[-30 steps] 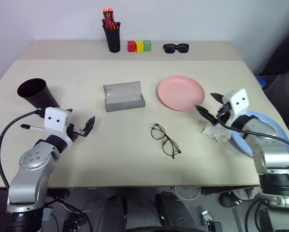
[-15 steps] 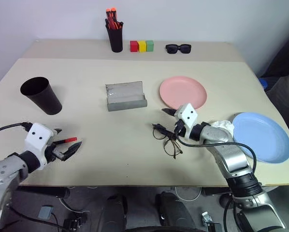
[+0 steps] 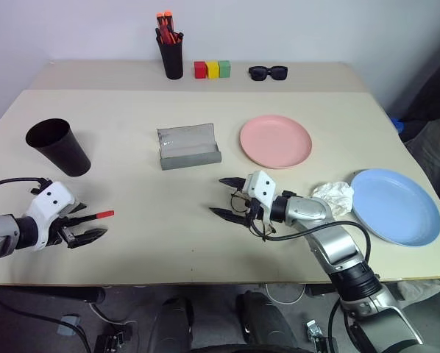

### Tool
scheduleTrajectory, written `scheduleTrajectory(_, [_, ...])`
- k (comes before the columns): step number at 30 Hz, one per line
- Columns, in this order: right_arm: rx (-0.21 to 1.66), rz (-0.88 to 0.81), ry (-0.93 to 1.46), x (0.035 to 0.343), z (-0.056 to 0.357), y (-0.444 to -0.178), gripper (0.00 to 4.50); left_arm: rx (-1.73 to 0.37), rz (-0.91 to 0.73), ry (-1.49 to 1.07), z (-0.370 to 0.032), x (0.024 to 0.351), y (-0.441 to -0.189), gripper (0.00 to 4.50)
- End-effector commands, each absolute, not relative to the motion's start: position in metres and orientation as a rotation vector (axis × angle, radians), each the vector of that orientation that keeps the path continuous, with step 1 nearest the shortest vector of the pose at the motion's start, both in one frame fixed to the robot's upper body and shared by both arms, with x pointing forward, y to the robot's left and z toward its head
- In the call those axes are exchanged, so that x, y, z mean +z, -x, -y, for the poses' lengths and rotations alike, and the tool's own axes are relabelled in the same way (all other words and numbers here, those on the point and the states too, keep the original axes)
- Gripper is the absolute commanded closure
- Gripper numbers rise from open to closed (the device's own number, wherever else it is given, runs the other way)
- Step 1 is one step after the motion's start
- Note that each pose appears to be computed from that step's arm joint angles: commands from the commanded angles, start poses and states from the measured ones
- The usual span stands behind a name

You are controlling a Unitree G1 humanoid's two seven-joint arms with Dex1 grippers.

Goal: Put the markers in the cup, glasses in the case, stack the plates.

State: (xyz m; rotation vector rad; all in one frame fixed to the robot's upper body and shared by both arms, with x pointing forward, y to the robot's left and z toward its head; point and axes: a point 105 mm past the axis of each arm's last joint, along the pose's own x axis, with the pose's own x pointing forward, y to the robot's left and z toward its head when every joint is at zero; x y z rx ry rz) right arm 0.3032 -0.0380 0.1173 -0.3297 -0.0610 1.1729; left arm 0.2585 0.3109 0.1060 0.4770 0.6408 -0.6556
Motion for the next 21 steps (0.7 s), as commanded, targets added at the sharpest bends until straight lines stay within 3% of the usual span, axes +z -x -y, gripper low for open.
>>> scheduleTrajectory(1, [1.177,0.13,0.335,0.13,0.032,-0.303,0.72,-0.75,-0.702,-0.485,-0.308,0.109,-0.252,0.58])
scheduleTrajectory(3, [1.167,0.136,0.327,0.131,0.033,-0.304,0.72,-0.774,-0.748,-0.493,-0.31,0.106,-0.247,1.38])
scheduleTrajectory(9, [1.169,0.141,0.321,0.132,0.031,-0.302,0.72,-0.791,-0.788,-0.511,-0.316,0.102,-0.244,4.47])
scheduleTrajectory(15, [1.17,0.15,0.323,0.134,0.03,-0.303,0.72,-0.734,-0.661,-0.551,-0.312,0.111,-0.259,4.47])
scheduleTrajectory(19, [1.143,0.19,0.344,0.142,0.027,-0.307,0.72,-0.616,-0.38,-0.494,-0.298,0.146,-0.284,4.47])
scheduleTrajectory(21, [1.082,0.263,0.389,0.153,0.025,-0.316,0.72,-0.506,-0.136,-0.463,-0.288,0.187,-0.3,4.47])
